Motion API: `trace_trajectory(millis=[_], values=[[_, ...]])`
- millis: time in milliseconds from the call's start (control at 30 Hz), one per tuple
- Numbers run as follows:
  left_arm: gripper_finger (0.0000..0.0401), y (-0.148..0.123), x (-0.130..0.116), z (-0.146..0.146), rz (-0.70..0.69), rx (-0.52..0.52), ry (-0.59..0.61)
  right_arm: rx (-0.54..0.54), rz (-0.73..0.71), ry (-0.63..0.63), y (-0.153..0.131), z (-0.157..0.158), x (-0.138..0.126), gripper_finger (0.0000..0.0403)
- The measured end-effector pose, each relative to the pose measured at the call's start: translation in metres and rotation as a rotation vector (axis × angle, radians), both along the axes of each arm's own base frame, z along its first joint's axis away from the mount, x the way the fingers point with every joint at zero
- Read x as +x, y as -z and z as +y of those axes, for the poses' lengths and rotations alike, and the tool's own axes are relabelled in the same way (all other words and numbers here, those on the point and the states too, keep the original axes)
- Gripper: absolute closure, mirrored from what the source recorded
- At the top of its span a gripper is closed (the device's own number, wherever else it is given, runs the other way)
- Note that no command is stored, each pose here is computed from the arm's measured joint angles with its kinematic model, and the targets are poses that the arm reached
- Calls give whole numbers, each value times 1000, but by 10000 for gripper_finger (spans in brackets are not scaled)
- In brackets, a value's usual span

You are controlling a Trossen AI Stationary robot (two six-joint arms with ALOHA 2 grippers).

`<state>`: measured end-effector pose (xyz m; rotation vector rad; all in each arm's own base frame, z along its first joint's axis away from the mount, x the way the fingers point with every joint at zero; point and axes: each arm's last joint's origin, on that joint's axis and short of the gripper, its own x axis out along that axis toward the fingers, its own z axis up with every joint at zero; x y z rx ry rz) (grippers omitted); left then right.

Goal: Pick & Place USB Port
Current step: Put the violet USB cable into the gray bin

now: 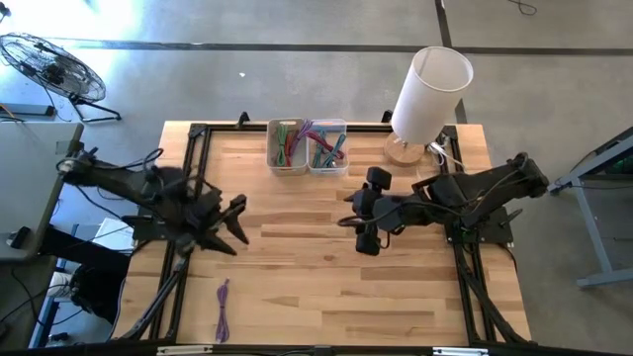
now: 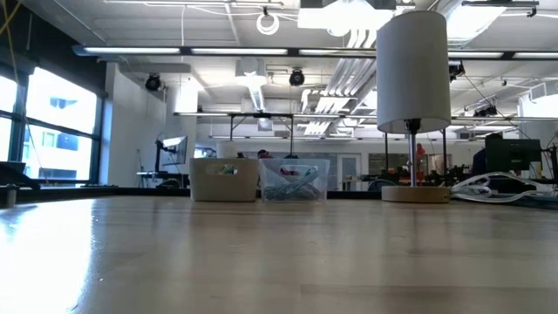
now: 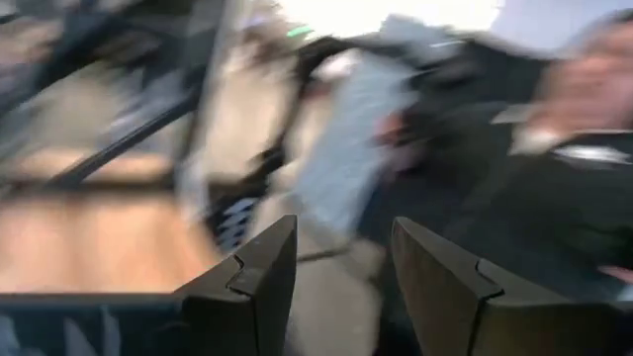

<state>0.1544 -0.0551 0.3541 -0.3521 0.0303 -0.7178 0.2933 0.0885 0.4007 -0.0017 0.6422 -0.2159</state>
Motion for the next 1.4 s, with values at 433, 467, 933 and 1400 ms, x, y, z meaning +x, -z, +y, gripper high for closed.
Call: trace_trajectory(millis=[433, 467, 933, 1400], values=[[236, 38, -31, -65, 467, -76, -300, -10, 1, -46, 1, 15, -5, 183], [236, 41, -32, -70, 493, -84, -293, -12, 3, -46, 1, 15, -5, 183], [236, 94, -33, -115, 985, -4, -179, -49, 4, -42, 1, 14, -5, 183], [236, 128, -38, -121, 1321, 222, -99, -65, 49, -42, 4, 13, -8, 183]])
